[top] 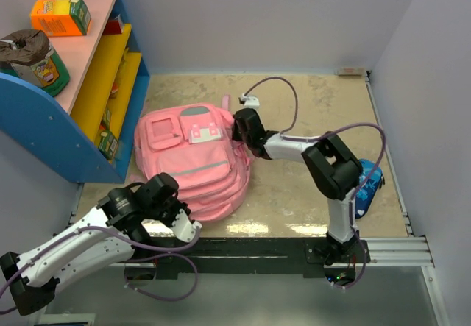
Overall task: Pack the student bag
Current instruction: Zip the student bag at the center of the board.
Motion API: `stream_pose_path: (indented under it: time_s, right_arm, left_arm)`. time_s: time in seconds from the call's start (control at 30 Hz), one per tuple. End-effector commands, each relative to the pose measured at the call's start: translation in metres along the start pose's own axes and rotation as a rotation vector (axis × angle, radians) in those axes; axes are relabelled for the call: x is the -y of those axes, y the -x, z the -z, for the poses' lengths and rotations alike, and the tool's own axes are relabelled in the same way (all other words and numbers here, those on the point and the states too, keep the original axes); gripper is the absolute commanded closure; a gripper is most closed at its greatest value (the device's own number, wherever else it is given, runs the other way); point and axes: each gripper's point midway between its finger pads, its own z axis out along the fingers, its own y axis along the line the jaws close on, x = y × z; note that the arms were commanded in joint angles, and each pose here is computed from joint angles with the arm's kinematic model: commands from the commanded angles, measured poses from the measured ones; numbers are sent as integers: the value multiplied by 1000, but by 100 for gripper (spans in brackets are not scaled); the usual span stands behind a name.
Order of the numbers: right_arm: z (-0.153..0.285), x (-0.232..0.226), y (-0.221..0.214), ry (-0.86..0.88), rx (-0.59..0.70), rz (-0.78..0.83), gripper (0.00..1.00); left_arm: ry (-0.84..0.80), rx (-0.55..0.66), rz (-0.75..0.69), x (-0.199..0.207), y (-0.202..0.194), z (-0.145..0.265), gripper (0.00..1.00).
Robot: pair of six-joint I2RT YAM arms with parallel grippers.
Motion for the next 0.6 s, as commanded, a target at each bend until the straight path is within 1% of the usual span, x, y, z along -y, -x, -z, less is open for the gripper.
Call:
stream_pose_path:
  time_s: [0.0, 0.03, 0.07, 0.1, 0.13, 0.17, 0.2, 0.23, 0.27, 0.3, 0.33, 0.4, 0.47, 0.5, 0.53, 0.57]
  right_arm:
    - [67, 41, 47, -189, 156, -104, 100]
    - [75, 45, 43, -191, 158, -132, 100]
    - [90, 53, 33, -192, 144, -145, 100]
    - [94, 53, 25, -168, 128, -157, 100]
    - [99, 54, 19, -157, 117, -161, 100]
    - [104, 63, 0, -173, 85, -155, 100]
    - [110, 64, -1, -166, 83, -165, 100]
    - [114, 71, -9, -189, 65, -166, 100]
    - [116, 74, -12, -197, 56, -160, 91]
    - [122, 75, -10, -198, 57, -157, 73]
    - [126, 79, -14, -201, 51, -147, 65]
    - [138, 74, -2, -172, 70, -139, 54]
    - [146, 67, 14, -147, 88, -104, 50]
    - [151, 68, 18, -152, 79, -77, 45]
    - [160, 60, 39, -121, 115, -24, 43]
    - [165, 51, 45, -76, 112, 20, 41]
  left_arm:
    - [220, 1, -86, -63, 10, 18, 77]
    - [211, -2, -101, -64, 10, 18, 76]
    - [211, -2, -103, -67, 11, 18, 70]
    - [238, 20, -94, -77, 17, 23, 68]
    - [230, 32, -77, -82, 21, 22, 67]
    - [228, 47, -57, -86, 25, 24, 66]
    - [246, 107, 11, -97, 39, 34, 65]
    - [219, 134, 72, -101, 46, 31, 59]
    - [203, 167, 129, -103, 53, 33, 36]
    - [169, 225, 179, -102, 66, 40, 22]
    - [152, 243, 195, -102, 71, 41, 0]
    - [202, 280, 229, -114, 77, 48, 0]
    - [220, 284, 220, -120, 79, 49, 0]
    - [230, 275, 213, -123, 78, 50, 0]
    - [221, 267, 203, -124, 77, 48, 0]
    - [216, 259, 194, -125, 77, 47, 0]
